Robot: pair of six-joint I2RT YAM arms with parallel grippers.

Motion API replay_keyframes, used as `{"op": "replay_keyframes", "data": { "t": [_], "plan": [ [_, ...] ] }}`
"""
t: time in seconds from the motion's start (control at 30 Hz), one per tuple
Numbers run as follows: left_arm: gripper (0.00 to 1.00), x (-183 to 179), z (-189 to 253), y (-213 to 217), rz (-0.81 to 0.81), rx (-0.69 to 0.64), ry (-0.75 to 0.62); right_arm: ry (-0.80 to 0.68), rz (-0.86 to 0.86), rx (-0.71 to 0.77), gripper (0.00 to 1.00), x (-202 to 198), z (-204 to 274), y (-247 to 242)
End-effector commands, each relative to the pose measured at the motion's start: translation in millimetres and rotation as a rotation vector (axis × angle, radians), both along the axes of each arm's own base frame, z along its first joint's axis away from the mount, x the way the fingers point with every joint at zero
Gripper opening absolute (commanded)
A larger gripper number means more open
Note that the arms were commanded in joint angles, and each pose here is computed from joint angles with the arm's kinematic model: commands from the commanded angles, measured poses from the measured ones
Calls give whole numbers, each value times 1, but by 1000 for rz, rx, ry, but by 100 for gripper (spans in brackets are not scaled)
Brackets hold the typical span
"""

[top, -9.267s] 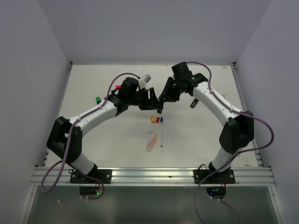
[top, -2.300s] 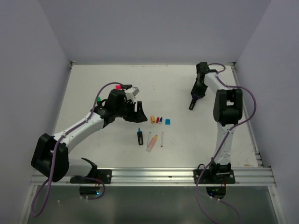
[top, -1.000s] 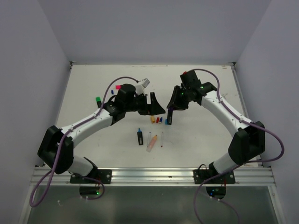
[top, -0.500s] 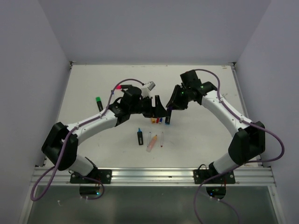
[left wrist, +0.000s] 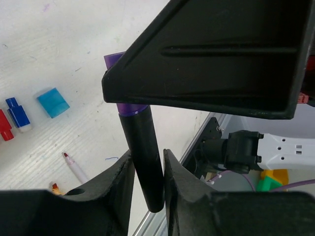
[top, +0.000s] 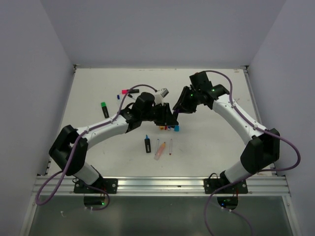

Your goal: Open the pen caps

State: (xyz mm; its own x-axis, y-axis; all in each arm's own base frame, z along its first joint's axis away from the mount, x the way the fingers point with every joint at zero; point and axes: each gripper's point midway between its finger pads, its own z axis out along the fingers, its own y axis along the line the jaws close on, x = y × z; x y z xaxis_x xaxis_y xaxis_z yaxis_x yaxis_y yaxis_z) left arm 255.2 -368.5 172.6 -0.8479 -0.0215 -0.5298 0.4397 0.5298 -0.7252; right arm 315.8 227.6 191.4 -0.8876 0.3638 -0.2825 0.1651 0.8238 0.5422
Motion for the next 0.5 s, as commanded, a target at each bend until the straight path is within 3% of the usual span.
{"op": "replay_keyframes", "data": {
  "t": [0.0,0.1,0.2,0.27,0.47],
  "plan": [
    [31,9,18,-6,6,-22,-44,-28,27,46,0,-3,20,10],
    [15,9,17,-7,0,-18,-37,-42,40,42,4,-5,20,10],
    [1,10,18,-7,4,-16,-48,-48,77,30,22,-5,16,11],
    [0,7,14,-1,8,11,-35,-39,101,30,31,-6,13,13],
    [0,10,19,2,16,17,-51,-34,136,51,32,-1,11,22]
  ]
}}
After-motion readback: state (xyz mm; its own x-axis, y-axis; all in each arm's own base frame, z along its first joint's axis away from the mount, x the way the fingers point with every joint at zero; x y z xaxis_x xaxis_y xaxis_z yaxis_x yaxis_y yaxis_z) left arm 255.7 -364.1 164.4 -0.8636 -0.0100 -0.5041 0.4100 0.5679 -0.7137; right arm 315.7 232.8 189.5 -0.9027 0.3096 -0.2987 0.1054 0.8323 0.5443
